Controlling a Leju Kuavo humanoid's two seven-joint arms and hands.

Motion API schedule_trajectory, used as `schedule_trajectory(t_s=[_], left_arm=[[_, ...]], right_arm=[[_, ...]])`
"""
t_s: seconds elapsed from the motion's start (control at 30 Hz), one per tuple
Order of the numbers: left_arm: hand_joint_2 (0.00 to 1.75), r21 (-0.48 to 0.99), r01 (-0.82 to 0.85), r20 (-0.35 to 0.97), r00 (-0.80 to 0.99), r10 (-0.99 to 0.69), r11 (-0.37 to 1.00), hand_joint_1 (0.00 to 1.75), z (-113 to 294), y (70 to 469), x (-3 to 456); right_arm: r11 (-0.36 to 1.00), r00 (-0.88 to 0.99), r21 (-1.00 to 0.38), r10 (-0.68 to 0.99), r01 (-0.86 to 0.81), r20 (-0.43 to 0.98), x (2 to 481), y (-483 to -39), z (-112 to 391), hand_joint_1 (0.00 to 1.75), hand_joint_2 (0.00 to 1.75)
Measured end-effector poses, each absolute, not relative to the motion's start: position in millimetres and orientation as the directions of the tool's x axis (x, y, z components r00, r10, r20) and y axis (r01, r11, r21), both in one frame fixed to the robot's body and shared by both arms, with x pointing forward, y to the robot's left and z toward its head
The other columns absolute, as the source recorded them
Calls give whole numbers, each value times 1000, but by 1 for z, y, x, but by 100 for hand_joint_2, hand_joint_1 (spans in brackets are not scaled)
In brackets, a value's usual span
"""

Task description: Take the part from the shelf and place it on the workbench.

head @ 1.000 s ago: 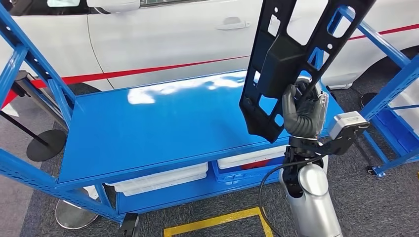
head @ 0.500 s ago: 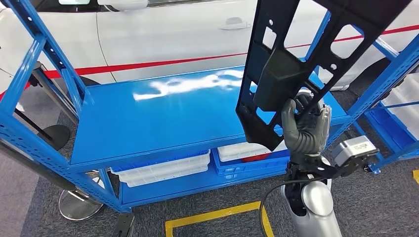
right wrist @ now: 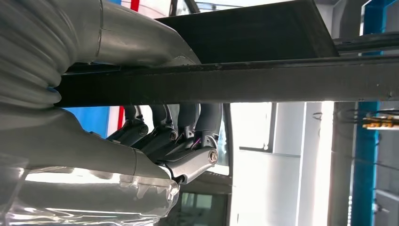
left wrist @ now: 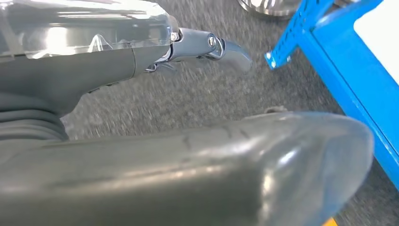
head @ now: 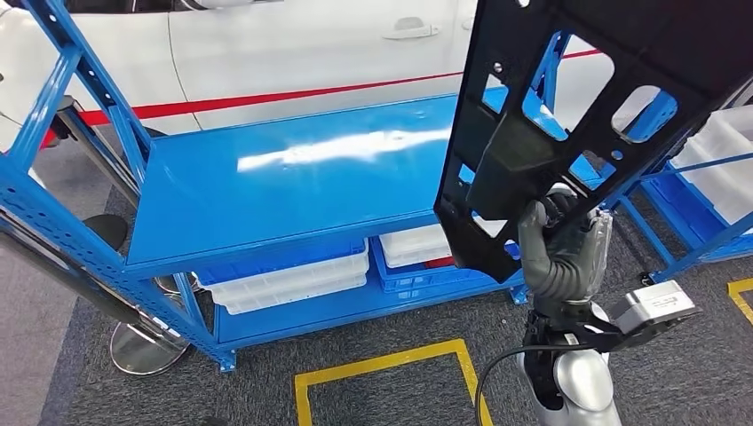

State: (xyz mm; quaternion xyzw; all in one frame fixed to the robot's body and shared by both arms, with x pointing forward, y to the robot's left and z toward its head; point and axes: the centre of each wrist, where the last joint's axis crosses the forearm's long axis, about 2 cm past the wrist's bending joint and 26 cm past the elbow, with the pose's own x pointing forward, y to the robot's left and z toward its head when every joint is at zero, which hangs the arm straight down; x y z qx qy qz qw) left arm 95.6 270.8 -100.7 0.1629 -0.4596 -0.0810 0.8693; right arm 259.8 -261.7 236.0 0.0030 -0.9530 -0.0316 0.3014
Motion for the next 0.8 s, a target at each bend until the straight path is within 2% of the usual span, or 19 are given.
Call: schedule_trajectory(t_s=[0.37,0.8], left_arm=[[0,323,-83,837,489,-244,943,0,-97,269,110],[0,364,6,852,402,-335,931,0,-89,277,138]], right_arm=[[994,-787,105,-74,-12,612,258,-270,211,175,175],[988,-718,103,8,112,696,208,-320,171,175,175]])
